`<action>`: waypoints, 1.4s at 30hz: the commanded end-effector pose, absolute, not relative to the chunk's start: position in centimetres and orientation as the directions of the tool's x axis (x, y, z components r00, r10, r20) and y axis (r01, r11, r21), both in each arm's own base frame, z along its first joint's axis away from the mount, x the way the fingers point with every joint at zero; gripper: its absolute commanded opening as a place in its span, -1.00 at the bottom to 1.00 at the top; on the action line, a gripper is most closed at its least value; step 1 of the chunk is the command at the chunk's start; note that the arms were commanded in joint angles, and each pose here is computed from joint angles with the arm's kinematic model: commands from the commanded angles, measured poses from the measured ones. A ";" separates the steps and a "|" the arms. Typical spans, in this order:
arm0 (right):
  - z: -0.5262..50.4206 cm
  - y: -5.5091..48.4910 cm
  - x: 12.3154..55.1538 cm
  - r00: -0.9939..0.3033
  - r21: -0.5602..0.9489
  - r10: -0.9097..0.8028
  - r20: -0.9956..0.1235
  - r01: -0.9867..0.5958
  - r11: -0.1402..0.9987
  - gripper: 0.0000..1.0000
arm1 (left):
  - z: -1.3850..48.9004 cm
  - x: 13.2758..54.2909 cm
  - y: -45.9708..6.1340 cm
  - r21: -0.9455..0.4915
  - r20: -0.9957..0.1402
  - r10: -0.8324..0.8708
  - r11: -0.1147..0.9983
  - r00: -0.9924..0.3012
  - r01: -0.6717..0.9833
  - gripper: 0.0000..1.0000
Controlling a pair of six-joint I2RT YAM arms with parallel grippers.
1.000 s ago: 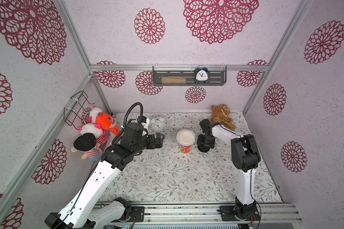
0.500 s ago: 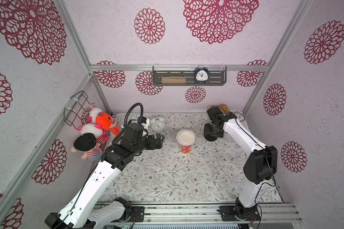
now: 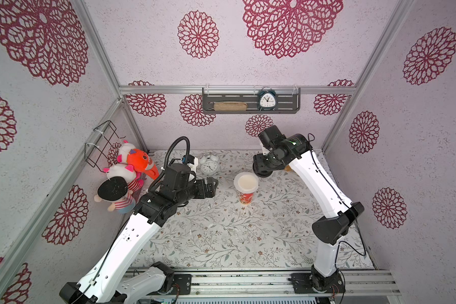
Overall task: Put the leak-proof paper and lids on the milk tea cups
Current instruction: Place the cup lid on the cup.
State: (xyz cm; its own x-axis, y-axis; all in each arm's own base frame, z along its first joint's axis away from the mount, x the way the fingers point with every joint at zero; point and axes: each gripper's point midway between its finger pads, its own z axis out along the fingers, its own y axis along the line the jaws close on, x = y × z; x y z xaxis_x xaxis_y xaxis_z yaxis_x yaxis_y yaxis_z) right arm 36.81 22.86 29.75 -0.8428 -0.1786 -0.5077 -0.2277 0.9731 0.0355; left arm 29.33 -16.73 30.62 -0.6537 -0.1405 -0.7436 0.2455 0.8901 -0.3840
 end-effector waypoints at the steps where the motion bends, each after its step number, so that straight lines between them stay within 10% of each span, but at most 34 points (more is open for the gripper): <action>1: 28.7 23.8 35.6 -0.857 0.014 -0.254 -0.448 -0.291 0.957 0.35 | 30.9 29.5 -17.1 -0.385 -0.752 -0.139 0.886 -0.644 0.259 0.95; 42: 22.8 28.3 36.3 -0.877 0.016 -0.345 -0.334 -0.371 0.928 0.40 | 30.7 29.6 -16.9 -0.372 -0.751 -0.130 0.893 -0.647 0.253 0.95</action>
State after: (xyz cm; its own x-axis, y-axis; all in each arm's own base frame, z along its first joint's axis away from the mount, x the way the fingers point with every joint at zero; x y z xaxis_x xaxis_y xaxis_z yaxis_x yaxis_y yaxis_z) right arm 36.38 27.87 22.26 -0.8890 -0.3232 -0.3244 -0.3447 0.9387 0.0093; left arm 29.35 -16.72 30.56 -0.6542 -0.1387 -0.7435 0.2451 0.8911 -0.3819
